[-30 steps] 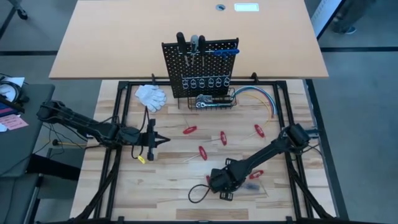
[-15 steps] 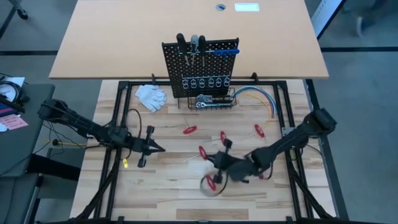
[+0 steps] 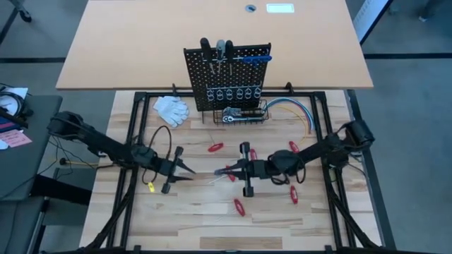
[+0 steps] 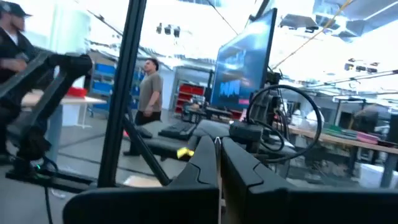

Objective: Hang tools onto peg board
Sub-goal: Hang the blue transparent screwdriver on the pegboard

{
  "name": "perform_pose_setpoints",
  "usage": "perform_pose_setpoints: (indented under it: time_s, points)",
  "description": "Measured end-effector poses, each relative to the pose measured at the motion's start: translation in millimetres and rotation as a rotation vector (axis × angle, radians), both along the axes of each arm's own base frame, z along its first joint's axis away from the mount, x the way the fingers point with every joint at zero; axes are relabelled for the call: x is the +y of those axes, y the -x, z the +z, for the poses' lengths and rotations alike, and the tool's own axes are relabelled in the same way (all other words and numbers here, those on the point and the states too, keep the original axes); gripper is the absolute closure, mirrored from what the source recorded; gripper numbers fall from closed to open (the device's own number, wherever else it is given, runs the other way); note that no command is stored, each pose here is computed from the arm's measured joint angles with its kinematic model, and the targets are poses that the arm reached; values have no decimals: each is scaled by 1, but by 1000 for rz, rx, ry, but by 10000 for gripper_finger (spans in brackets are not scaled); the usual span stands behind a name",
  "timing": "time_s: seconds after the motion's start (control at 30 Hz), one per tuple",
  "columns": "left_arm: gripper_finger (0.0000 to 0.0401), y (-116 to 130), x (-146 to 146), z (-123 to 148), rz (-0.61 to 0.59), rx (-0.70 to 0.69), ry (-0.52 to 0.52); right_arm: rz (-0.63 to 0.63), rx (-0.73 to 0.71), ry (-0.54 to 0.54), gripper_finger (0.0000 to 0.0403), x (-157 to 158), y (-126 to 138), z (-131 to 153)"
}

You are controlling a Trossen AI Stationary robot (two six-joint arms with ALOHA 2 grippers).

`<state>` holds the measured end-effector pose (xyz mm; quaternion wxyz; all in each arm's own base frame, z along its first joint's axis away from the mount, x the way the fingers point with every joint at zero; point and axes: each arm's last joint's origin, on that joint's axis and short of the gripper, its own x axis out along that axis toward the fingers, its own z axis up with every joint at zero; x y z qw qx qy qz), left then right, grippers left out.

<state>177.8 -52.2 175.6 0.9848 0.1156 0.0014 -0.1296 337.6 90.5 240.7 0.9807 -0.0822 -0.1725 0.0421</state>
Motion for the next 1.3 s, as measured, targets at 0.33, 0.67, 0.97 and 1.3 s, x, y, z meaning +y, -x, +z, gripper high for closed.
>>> perform_pose_setpoints:
  time_s: [0.33, 0.67, 0.97, 1.3]
  points:
    - [161, -52, -14, 0, 67, 92, 12, 31, -51, -2, 401, 5, 3, 5]
    - [161, -93, -30, 2, 84, -6, -25, 52, -55, 19, 401, 14, 6, 5]
    - [228, -94, -35, 0, 155, -6, -30, 57, -26, 28, 401, 18, 7, 2]
    - [322, -86, -31, 4, 226, 109, -72, 55, 74, 23, 393, 17, 3, -6]
